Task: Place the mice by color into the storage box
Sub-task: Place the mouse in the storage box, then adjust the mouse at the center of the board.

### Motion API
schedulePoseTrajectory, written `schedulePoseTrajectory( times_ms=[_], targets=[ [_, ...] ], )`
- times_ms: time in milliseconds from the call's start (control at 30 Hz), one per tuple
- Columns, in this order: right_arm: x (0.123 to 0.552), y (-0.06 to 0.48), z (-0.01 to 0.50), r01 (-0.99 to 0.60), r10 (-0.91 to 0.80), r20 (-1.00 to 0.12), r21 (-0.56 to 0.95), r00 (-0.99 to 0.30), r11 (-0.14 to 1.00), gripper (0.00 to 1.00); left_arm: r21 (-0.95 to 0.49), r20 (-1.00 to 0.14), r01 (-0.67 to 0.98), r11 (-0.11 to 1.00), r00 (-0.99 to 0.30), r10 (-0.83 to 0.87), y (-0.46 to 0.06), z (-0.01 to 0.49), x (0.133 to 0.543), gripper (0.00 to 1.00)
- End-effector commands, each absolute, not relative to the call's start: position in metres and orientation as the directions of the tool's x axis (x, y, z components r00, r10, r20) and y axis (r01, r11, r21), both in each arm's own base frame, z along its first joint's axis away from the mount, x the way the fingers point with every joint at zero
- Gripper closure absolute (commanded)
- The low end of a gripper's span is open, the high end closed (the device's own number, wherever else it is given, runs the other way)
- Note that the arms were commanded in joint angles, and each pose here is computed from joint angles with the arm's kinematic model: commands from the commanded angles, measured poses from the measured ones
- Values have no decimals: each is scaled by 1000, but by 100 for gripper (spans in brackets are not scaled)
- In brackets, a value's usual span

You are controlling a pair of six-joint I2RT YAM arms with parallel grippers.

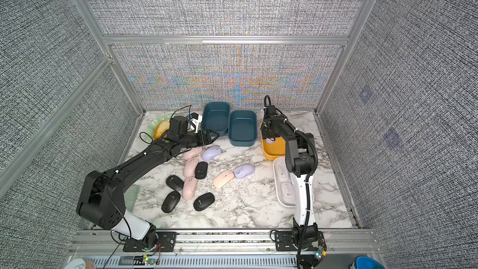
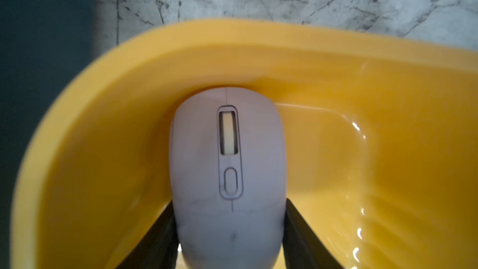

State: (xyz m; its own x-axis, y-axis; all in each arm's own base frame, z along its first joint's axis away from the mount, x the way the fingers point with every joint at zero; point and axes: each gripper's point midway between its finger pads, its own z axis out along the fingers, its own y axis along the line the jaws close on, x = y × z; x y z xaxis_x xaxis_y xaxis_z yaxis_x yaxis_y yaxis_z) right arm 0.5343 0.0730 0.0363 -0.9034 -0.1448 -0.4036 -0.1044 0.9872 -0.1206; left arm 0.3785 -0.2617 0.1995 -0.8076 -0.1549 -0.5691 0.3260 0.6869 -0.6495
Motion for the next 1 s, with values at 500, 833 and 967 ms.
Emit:
schedulePoseTrajectory(
  times_ms=[500, 833, 967],
  targets=[
    [513, 81, 125, -40, -97, -535, -117, -839, 992, 28, -629, -606, 356, 691, -782, -148, -261, 209, 381, 11],
    [422, 179, 167, -134, -197, -634, -147, -748, 980, 31, -542, -703, 333, 771, -682, -200, -234, 236, 386, 7],
    [378, 225, 167, -238, -293, -649, -174, -702, 956, 31, -530, -736, 306, 791, -630, -250, -219, 251, 388, 5]
  ],
)
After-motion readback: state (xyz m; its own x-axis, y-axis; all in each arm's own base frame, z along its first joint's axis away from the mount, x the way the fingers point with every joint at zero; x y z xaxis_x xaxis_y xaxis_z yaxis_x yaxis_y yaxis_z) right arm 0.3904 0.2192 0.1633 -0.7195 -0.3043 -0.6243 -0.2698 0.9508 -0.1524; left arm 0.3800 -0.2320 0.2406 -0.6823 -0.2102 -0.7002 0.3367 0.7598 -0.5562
